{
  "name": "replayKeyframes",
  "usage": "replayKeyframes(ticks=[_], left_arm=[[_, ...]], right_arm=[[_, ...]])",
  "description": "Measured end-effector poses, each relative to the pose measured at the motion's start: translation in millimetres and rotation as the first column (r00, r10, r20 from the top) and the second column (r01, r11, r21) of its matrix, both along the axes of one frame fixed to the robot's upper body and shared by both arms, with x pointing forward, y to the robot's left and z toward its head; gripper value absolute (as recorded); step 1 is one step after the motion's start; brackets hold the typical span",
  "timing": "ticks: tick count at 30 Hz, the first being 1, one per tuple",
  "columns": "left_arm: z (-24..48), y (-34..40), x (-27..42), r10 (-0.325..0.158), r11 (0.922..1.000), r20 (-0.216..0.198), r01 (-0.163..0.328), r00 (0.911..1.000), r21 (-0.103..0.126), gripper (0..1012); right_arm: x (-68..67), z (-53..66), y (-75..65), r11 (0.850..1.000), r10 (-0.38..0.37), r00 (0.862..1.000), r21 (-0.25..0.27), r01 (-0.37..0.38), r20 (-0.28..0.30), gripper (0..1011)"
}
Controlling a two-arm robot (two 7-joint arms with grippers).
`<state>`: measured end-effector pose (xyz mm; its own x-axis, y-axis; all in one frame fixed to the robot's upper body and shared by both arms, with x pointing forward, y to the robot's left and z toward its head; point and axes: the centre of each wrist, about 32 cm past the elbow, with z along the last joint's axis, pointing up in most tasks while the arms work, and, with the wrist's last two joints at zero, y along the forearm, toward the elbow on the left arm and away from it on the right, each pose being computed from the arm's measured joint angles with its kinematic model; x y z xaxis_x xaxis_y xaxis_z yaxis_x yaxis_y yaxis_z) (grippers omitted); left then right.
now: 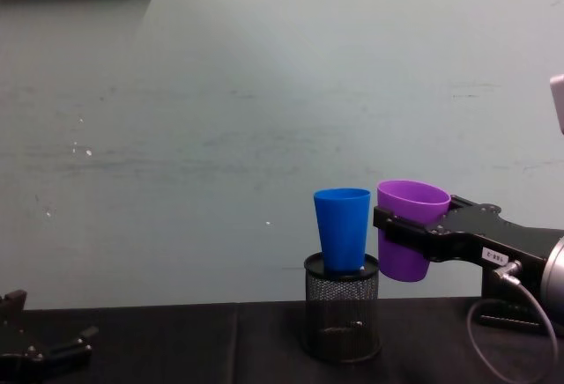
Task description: Pick up one cup with a gripper and tap it against the other cup.
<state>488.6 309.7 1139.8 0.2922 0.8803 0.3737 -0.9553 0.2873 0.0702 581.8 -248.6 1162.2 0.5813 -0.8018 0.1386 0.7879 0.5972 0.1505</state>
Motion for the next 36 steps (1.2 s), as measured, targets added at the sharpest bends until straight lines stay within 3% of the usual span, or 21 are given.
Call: replayKeyframes(ticks=[36], left_arm=[[0.0,0.0,0.0,0.000,1.0000,0.000,0.000,1.0000,0.000,1011]], right_arm=[[0.0,0.0,0.0,1.000,0.000,1.000,0.000,0.000,0.000,739]])
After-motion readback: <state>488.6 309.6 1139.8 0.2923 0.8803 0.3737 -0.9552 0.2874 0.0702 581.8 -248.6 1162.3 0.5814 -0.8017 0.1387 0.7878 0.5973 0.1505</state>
